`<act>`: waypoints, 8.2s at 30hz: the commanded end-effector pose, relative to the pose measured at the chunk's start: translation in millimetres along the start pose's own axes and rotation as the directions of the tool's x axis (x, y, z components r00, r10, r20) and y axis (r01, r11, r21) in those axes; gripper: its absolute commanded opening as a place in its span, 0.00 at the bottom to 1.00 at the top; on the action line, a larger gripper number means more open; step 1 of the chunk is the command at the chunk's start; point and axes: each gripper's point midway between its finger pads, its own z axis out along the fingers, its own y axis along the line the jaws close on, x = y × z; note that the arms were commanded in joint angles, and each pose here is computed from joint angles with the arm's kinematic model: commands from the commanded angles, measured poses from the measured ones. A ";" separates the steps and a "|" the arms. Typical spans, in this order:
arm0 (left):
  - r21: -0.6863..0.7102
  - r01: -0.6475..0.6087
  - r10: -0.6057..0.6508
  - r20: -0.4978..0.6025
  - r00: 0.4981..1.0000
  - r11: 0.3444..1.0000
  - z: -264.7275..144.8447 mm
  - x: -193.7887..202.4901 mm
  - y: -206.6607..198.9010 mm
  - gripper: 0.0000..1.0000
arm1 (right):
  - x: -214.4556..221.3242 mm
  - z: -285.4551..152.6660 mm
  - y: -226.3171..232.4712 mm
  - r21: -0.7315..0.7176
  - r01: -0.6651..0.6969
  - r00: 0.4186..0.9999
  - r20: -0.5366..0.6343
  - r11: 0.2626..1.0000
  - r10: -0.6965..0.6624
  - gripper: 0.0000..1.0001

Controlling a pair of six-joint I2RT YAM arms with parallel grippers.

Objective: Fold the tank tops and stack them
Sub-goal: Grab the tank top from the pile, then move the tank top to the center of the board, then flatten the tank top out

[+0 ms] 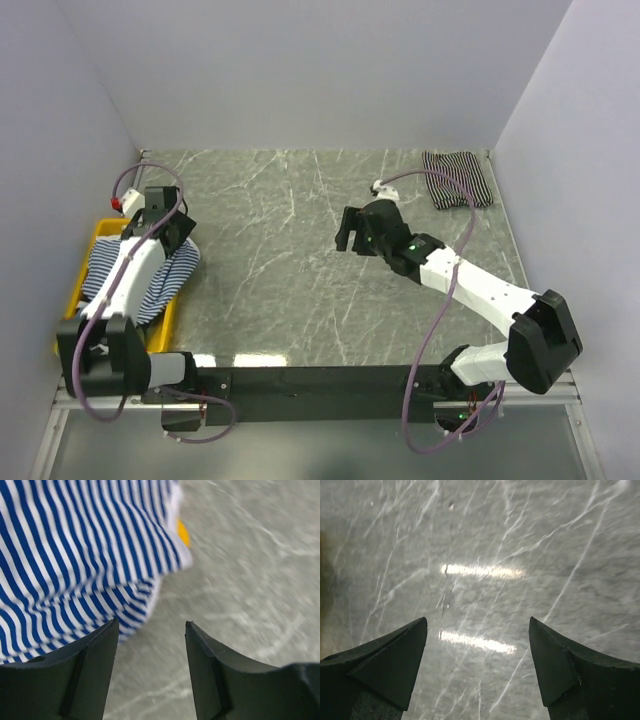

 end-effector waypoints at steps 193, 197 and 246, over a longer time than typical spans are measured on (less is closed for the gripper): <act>0.188 -0.849 0.865 -0.205 0.458 0.494 -58.2 227.1 -10.4 0.40 | 51.1 -8.1 -41.0 -0.048 -0.082 0.996 -0.021 0.995 0.082 0.60; 0.170 -0.853 0.863 -0.223 0.454 0.493 -51.1 225.2 -3.9 0.41 | 52.4 -7.0 -39.5 -0.055 -0.087 0.996 -0.027 0.995 0.086 0.60; 0.724 -0.361 0.576 -0.063 0.815 0.588 -228.8 126.6 -187.5 0.01 | 113.9 -12.3 -44.7 -0.141 -0.197 0.975 -0.128 0.970 0.180 0.61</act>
